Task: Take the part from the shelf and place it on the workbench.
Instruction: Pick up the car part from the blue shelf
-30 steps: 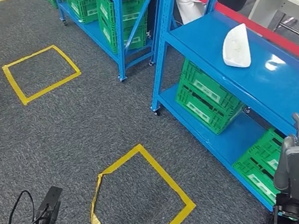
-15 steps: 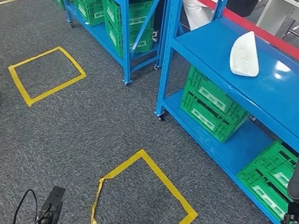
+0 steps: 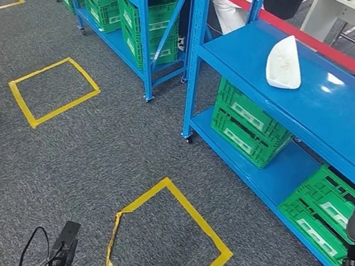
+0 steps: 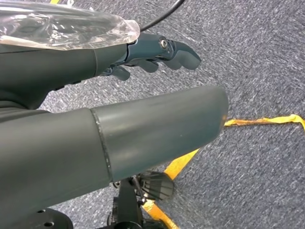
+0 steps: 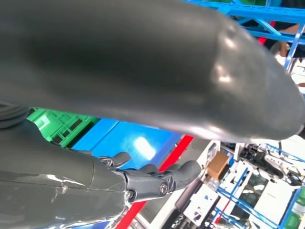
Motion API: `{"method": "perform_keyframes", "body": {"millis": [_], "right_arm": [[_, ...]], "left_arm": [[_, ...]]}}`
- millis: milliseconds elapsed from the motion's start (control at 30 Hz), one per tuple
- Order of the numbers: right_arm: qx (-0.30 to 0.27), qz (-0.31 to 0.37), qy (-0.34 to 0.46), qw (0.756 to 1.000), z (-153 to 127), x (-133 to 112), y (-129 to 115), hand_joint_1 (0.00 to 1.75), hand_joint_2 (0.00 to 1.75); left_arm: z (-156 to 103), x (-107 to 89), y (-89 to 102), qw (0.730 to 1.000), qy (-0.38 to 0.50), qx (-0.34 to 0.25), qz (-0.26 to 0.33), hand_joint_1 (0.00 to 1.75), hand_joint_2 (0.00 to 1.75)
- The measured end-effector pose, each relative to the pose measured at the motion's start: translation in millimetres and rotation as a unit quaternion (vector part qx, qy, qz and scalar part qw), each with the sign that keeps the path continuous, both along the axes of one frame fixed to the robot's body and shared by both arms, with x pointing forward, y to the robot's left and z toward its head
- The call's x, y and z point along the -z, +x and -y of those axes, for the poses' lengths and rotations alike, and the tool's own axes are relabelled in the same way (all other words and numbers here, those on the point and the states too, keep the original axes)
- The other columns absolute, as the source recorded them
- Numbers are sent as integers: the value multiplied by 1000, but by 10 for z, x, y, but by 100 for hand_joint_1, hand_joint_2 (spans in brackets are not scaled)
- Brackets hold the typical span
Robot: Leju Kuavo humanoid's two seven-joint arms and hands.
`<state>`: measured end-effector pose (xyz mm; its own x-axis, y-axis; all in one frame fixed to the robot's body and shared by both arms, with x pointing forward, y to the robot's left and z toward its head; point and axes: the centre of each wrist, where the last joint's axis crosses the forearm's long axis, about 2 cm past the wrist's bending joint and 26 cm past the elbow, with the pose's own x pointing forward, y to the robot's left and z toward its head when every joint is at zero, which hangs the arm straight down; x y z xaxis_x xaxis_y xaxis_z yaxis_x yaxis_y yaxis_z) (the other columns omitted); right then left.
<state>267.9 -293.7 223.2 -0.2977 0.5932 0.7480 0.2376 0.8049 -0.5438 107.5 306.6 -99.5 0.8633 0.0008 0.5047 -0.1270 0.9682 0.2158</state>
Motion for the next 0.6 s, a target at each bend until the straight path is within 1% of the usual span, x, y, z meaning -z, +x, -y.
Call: {"method": "perform_keyframes", "body": {"millis": [600], "right_arm": [[4,11,4,1000,28,-57,-40,0,0]], "left_arm": [[38,-7,34,1000,-5,4,4,0,0]]}}
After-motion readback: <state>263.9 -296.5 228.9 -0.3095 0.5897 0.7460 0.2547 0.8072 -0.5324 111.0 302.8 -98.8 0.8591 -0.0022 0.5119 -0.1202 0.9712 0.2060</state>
